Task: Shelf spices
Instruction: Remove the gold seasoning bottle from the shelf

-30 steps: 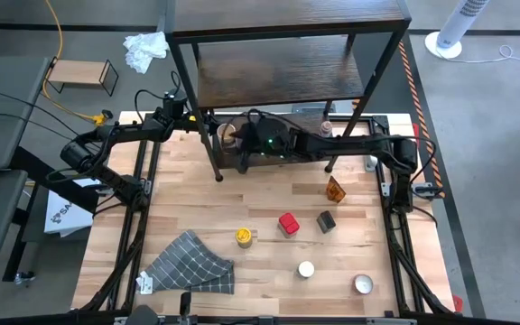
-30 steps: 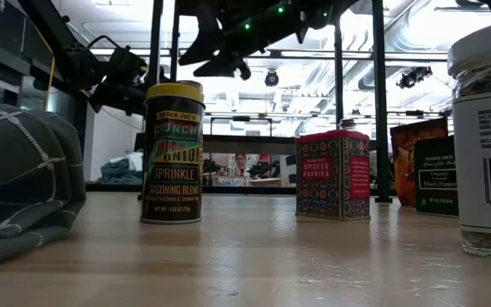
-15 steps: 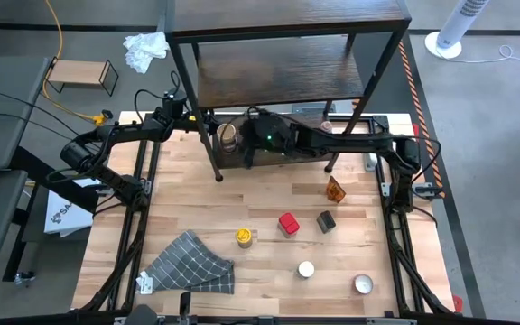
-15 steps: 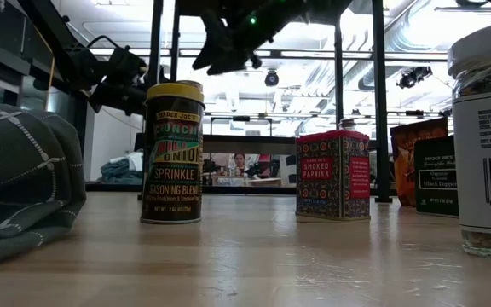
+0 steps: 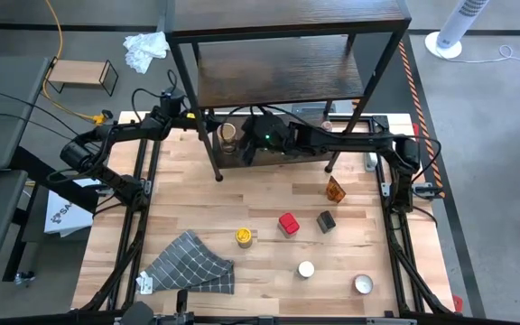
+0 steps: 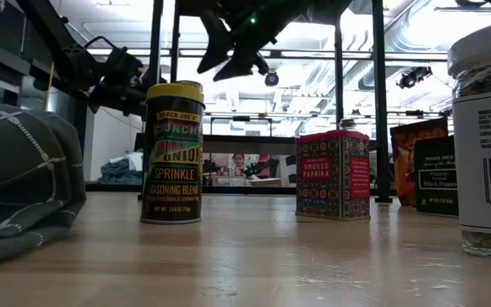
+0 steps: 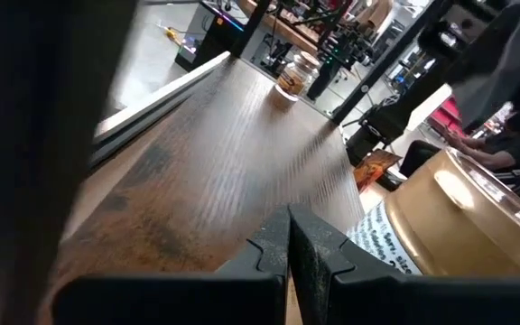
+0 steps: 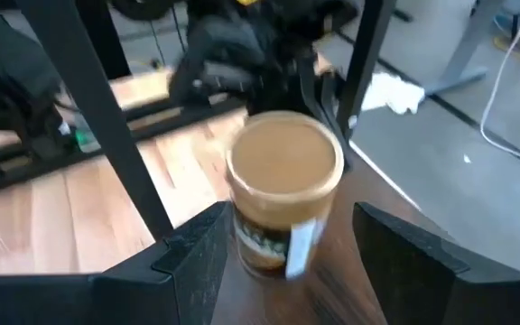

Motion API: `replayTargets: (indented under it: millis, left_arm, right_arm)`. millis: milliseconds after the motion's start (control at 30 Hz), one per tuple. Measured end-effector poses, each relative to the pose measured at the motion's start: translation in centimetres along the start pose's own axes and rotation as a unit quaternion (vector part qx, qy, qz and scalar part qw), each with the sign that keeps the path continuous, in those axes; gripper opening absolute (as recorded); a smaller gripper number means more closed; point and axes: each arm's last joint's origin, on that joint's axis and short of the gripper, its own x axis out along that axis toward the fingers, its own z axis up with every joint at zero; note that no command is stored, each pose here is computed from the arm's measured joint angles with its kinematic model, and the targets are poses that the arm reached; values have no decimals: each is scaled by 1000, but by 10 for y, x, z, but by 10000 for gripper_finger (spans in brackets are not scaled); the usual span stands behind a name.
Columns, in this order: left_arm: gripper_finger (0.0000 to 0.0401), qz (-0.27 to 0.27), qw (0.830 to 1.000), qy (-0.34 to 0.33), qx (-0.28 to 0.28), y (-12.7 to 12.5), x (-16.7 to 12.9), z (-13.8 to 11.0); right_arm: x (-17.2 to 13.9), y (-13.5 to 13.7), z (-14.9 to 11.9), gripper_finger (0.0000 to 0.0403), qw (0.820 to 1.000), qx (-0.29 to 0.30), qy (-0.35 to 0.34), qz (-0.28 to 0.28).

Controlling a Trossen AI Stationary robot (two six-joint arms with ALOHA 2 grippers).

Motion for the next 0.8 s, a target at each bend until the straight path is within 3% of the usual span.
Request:
replayTargets:
  millis: [167,400,633,800]
  left_arm:
    - [0,0,1000,0,0,0,0,0]
    - [0,-1,1000,0,0,0,0,0]
    - [0,-1,1000,1,0,0,0,0]
    - [0,-1,1000,1,0,0,0,0]
  right_arm:
    - [0,1,-1,232,1000,26,6,14]
    - [11,3,-21,232,999,3,-18,40]
    - [20,-16,-24,232,996,46,-81,4]
    - [21,-18,-22,232,994,42,-90,49]
